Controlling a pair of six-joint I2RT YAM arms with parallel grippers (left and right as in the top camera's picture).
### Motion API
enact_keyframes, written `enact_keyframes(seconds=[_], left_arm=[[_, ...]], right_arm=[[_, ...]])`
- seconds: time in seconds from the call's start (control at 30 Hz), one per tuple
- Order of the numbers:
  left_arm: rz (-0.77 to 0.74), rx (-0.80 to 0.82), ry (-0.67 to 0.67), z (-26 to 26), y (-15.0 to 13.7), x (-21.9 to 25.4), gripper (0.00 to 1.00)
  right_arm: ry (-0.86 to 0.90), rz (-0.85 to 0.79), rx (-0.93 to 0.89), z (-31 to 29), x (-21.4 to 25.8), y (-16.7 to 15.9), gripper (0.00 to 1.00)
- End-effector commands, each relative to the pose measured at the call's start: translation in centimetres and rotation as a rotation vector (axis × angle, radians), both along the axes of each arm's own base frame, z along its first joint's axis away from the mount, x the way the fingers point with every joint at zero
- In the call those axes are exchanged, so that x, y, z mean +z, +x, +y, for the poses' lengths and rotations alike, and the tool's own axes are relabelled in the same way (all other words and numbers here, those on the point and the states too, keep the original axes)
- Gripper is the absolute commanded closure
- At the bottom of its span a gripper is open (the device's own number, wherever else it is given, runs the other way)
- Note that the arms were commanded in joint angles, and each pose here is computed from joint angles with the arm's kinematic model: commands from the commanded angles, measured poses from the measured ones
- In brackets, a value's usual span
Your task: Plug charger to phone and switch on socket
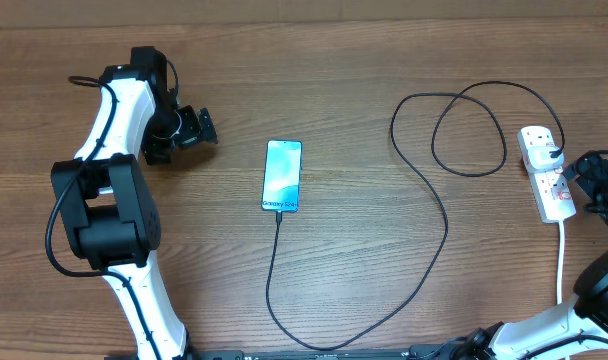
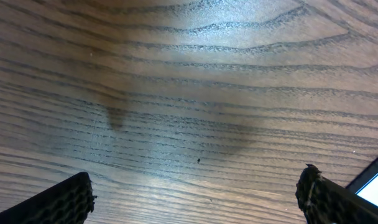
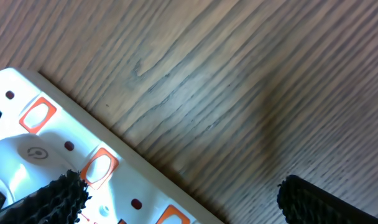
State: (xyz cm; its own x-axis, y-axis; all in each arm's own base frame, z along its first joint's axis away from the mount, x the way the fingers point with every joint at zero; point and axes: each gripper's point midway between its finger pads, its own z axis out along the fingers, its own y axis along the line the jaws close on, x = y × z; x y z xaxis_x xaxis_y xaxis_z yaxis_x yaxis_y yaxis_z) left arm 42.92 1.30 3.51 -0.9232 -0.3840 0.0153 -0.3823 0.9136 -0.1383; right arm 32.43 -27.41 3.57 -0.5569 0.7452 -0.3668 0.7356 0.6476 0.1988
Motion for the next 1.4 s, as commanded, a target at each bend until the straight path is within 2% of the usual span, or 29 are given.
enact_keyframes(seconds=[0.0, 0.4, 0.87, 1.0, 1.13, 1.37], left_arm=[[-0.011, 0.004, 0.011, 0.0, 0.5, 0.2, 0.01], [-0.011, 0.004, 0.011, 0.0, 0.5, 0.2, 0.0], [-0.011, 0.004, 0.011, 0.0, 0.5, 0.2, 0.0], [-0.011, 0.004, 0.011, 0.0, 0.5, 0.2, 0.01], [-0.011, 0.004, 0.011, 0.0, 0.5, 0.2, 0.0], [-0.011, 0.004, 0.011, 0.0, 0.5, 0.2, 0.0]], right_arm=[[0.001, -0.004, 0.038, 0.4, -0.5, 0.3, 0.0], [0.05, 0.007, 0.078, 0.9, -3.3, 0.7, 0.0], [0.072, -0.006, 0.088, 1.3, -3.4, 0.9, 0.0], [0.105, -0.035, 0.105, 2.0, -3.3, 1.4, 0.05], [0.069, 0.034, 0.077, 1.3, -3.9, 0.3, 0.09], [0.091, 0.049, 0.083, 1.7, -3.9, 0.0, 0.1]])
